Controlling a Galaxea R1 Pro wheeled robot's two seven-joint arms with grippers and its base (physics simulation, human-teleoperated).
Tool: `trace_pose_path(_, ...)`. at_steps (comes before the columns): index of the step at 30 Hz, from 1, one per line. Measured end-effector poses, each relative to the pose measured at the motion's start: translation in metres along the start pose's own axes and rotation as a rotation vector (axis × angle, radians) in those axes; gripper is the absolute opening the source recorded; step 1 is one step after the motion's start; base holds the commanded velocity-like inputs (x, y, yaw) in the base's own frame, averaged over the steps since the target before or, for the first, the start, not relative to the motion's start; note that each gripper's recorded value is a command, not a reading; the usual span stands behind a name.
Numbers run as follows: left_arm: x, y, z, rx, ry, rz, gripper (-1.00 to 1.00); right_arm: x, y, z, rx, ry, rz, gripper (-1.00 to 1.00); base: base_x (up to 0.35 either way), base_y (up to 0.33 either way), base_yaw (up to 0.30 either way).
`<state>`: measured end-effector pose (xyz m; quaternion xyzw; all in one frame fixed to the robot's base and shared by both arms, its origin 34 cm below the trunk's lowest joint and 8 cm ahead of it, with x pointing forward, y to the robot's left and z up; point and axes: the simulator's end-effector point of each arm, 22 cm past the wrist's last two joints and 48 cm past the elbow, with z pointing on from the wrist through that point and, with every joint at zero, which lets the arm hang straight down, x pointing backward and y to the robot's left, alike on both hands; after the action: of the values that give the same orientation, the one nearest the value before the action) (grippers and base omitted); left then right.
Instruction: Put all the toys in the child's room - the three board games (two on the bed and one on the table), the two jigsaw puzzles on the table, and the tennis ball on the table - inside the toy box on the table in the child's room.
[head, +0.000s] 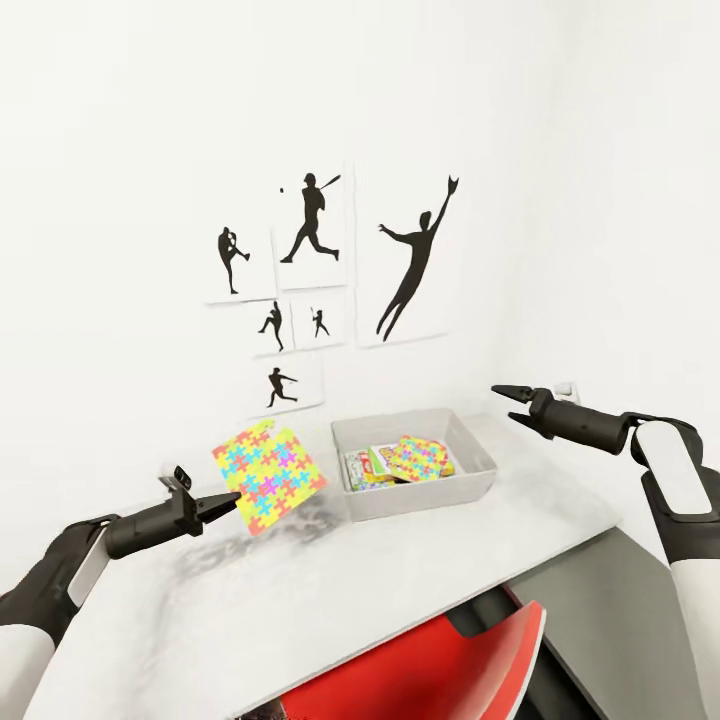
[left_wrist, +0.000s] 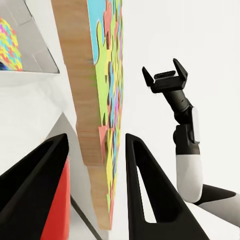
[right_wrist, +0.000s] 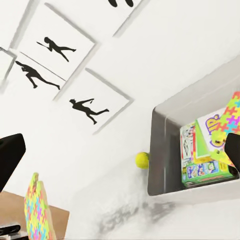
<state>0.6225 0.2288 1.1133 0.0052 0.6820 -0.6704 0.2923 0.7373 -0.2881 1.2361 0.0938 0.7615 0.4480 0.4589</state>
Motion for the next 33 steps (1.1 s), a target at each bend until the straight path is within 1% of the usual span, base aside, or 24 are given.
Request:
trace_pose_path(8,-0.0002,-0.0004,-0.0001,0.001,-0.001,0.0,-1.0,-0.0004,-0.0005,-0.0003,0.001,-0.001,0.001,1.0,0.0,0.0,0.289)
trace_pose_path(10,-0.0004,-0.0007,0.0,0.003,-0.001,0.0,-1.0,-0.0003,-0.0006,-0.0003,0.001,-0.001,0.002,1.0,0.0,0.0,0.051)
trace_pose_path(14,-0.0005,-0.0008,0.0,0.003,-0.001,0.0,-1.0,-0.0004,-0.0011,-0.0004,0.001,-0.002,0.003,1.0,0.0,0.0,-0.011)
trace_pose_path(20,-0.0008,-0.001,-0.0002,0.004,-0.002,0.0,-1.0,-0.0002,-0.0017,-0.0005,0.002,-0.001,0.003,1.0,0.0,0.0,-0.172)
trace_pose_path(23,-0.0009,-0.0011,-0.0003,0.003,-0.003,0.001,-1.0,0.0001,-0.0016,-0.0003,0.003,0.0,0.003,1.0,0.02,-0.019,-0.069)
trace_pose_path(33,-0.0008,-0.0011,-0.0008,0.001,-0.002,0.002,-1.0,0.0002,-0.002,-0.0005,0.004,0.0,0.004,1.0,0.129,-0.071,-0.01)
